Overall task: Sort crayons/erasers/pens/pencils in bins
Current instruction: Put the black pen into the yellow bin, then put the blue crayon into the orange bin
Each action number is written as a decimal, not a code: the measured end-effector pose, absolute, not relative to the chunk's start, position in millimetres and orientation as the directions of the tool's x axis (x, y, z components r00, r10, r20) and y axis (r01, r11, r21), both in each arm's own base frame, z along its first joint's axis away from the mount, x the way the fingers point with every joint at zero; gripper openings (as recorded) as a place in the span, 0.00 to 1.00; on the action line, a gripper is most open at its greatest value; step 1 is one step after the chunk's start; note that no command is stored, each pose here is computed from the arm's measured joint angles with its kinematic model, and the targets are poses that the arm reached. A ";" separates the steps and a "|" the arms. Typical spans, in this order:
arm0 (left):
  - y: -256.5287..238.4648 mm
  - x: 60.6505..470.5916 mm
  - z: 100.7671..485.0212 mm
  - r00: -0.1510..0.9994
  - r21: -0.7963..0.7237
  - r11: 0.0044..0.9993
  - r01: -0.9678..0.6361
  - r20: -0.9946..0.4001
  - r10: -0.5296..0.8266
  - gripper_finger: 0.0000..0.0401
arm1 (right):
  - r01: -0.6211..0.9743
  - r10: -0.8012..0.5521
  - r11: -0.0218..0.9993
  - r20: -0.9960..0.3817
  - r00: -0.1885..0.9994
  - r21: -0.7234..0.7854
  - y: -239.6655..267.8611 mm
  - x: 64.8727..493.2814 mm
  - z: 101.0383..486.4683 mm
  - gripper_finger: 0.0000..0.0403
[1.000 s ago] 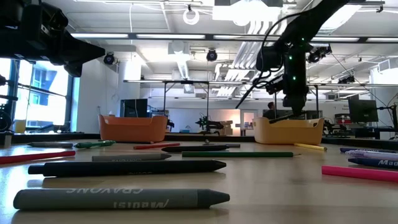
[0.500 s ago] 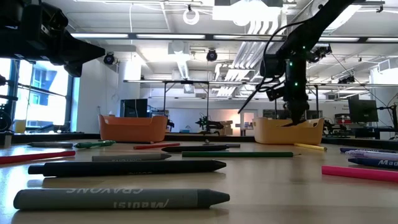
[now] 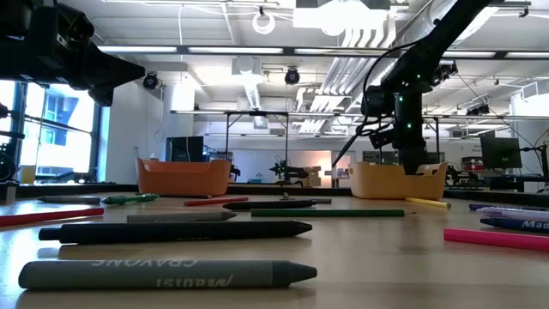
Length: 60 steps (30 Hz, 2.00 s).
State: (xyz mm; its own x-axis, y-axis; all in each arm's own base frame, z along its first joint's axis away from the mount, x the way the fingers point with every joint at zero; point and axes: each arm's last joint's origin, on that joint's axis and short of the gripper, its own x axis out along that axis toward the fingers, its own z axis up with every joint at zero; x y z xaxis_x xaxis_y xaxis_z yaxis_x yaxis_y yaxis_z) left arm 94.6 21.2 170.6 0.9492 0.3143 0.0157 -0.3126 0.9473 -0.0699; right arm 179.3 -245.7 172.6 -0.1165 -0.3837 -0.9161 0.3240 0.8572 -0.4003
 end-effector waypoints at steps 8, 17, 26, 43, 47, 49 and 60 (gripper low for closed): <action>21.3 94.6 170.6 0.949 -0.070 0.947 -0.313 0.016 0.314 0.00 | 0.316 -0.431 0.836 -0.893 -0.127 -0.449 -249.1 180.4 173.9 0.24; 21.2 94.6 170.6 0.949 -0.070 0.947 -0.313 0.016 0.314 0.00 | 0.304 -0.407 0.849 -0.902 -0.146 -0.433 -246.3 179.0 173.5 0.28; 21.2 94.6 170.6 0.949 -0.070 0.947 -0.312 0.016 0.314 0.00 | 0.311 -0.380 0.856 -0.911 -0.163 -0.413 -232.7 181.4 180.0 0.03; 21.3 94.6 170.7 0.949 -0.070 0.947 -0.313 0.016 0.315 0.00 | 0.329 -0.467 0.830 -0.884 -0.030 -0.450 -208.5 191.6 215.6 0.00; 21.3 94.6 170.6 0.949 -0.070 0.947 -0.313 0.016 0.315 0.00 | 0.352 -0.463 0.827 -0.886 -0.014 -0.438 -199.2 193.6 221.4 0.00; 21.2 94.6 170.6 0.949 -0.070 0.947 -0.313 0.016 0.314 0.00 | 0.364 -0.443 0.835 -0.896 0.004 -0.411 -191.6 195.1 224.4 0.00; 21.2 94.6 170.7 0.950 -0.070 0.948 -0.312 0.016 0.313 0.00 | 0.450 -0.253 0.887 -0.927 0.278 -0.108 -147.8 198.8 253.6 0.00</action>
State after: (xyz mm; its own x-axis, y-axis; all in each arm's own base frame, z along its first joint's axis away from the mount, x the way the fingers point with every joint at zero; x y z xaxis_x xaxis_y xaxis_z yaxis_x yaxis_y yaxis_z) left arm 94.6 21.2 170.7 0.9495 0.3133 0.0160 -0.3115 0.9477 -0.0699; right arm 198.8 -147.8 253.6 0.2779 -0.2534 -0.9266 0.4496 0.8867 -0.1077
